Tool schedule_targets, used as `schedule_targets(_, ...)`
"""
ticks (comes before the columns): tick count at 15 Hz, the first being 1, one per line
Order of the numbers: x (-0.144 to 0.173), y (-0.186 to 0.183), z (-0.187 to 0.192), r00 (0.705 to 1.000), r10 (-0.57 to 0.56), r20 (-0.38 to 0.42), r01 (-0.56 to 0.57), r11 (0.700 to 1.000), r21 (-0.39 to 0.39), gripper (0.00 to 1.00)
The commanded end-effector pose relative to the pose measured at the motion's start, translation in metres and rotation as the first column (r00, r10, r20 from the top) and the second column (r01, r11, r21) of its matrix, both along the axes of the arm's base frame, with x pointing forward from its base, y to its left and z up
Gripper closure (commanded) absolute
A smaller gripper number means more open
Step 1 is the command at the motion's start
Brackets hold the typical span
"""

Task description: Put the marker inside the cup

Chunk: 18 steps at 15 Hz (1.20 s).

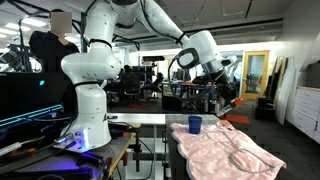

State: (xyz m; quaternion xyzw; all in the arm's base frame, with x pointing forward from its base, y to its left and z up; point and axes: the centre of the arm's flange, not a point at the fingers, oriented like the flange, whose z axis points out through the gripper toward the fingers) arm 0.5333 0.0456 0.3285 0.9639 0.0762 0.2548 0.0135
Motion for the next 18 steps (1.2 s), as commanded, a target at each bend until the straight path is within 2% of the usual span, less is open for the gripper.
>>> schedule_targets(1, -0.024, 0.002, 0.010, 0.997, 0.051, 0.056, -0.052, 0.999, 0.015, 0.93)
schedule_targets(8, -0.037, 0.010, 0.023, 0.988, 0.079, 0.134, -0.082, 0.996, 0.019, 0.93)
schedule_targets(18, -0.058, 0.024, 0.029, 0.972, 0.077, 0.224, -0.095, 0.993, 0.072, 0.93)
